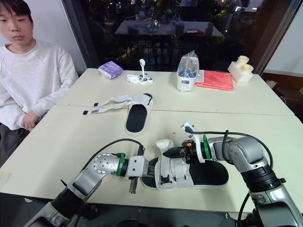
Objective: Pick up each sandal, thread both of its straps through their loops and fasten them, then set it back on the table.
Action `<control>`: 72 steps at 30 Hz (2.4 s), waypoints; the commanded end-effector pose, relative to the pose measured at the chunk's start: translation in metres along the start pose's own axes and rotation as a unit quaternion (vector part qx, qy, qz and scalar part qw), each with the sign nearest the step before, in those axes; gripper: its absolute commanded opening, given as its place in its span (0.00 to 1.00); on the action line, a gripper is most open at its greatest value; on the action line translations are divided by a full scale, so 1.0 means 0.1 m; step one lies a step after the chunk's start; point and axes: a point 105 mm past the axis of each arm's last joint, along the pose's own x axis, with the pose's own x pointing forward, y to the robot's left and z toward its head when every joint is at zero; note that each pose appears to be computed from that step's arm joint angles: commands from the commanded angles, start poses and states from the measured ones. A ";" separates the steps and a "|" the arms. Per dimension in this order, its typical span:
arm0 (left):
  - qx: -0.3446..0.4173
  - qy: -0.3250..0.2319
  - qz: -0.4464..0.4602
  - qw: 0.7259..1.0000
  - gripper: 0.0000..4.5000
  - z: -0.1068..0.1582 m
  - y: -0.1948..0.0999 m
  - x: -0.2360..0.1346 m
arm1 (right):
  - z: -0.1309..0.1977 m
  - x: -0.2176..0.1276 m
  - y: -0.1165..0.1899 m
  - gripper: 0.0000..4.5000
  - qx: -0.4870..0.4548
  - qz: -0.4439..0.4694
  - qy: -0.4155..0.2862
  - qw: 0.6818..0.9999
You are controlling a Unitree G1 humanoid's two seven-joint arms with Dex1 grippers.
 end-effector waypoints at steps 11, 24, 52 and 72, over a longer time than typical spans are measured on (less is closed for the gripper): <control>-0.059 0.070 -0.048 0.995 0.00 -0.38 -0.28 0.11 | 0.28 -0.07 0.13 0.01 -0.127 -0.030 -0.060 0.990; -0.056 0.070 -0.047 0.995 0.00 -0.36 -0.23 0.08 | 0.09 -0.14 0.12 0.01 -0.162 -0.035 0.006 0.986; -0.051 0.073 -0.048 0.995 0.00 -0.33 -0.19 0.05 | 0.18 -0.07 0.23 0.01 -0.310 -0.052 -0.025 0.949; -0.053 0.076 -0.048 0.995 0.00 -0.38 -0.23 0.06 | 0.09 -0.04 0.33 0.01 -0.342 -0.050 -0.023 0.938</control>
